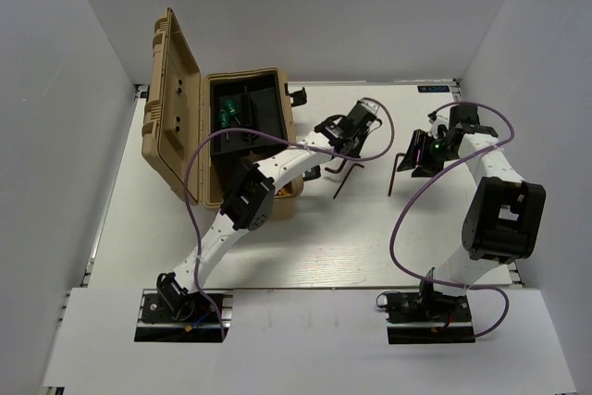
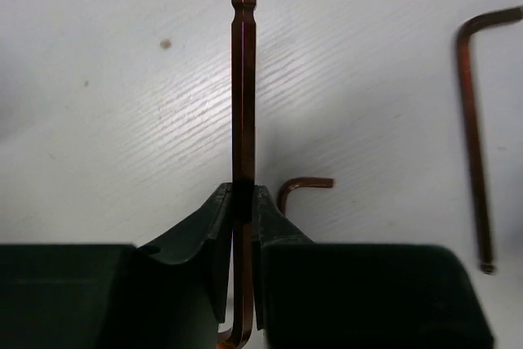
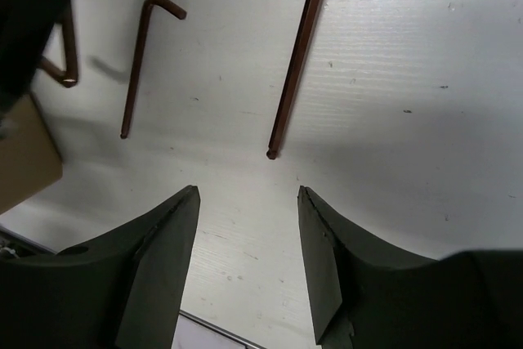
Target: Sort the tools into containers
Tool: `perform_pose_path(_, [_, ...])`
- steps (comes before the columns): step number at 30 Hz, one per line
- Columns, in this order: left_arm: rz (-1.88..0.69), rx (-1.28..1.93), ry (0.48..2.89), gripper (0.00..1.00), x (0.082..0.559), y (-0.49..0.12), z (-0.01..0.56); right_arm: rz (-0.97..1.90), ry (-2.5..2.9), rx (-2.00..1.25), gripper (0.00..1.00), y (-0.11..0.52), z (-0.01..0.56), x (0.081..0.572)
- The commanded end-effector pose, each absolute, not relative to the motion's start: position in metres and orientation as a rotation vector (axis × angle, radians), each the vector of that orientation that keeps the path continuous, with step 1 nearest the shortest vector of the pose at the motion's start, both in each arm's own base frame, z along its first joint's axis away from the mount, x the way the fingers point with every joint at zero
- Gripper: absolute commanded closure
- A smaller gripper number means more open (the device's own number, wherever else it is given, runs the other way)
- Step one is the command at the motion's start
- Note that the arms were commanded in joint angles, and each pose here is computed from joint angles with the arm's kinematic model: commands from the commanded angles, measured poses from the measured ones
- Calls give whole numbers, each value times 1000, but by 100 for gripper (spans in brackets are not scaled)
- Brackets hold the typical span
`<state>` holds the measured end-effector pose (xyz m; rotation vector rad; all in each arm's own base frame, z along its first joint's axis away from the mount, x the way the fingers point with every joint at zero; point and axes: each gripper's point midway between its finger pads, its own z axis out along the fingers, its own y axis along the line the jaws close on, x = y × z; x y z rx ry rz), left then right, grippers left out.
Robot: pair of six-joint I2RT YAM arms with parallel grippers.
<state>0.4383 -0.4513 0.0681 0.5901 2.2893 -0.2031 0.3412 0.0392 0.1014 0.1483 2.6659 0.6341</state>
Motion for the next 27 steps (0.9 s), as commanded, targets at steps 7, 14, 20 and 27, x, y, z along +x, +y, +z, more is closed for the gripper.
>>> perform_pose_path(7, [-543,379,1820,100,444,-436,341,589,2685,125,47,33,94,339])
perform_pose_path(14, [-222,105,1757,100,500,-306,382,601,2690,81,97,36,92,338])
perform_pose_path(20, [-55,-28,1893,100,530,-214,331,613,2688,68,100,40,92,338])
perform_pose_path(27, [-62,-36,2005,100,538,-188,275,591,2696,42,82,42,92,340])
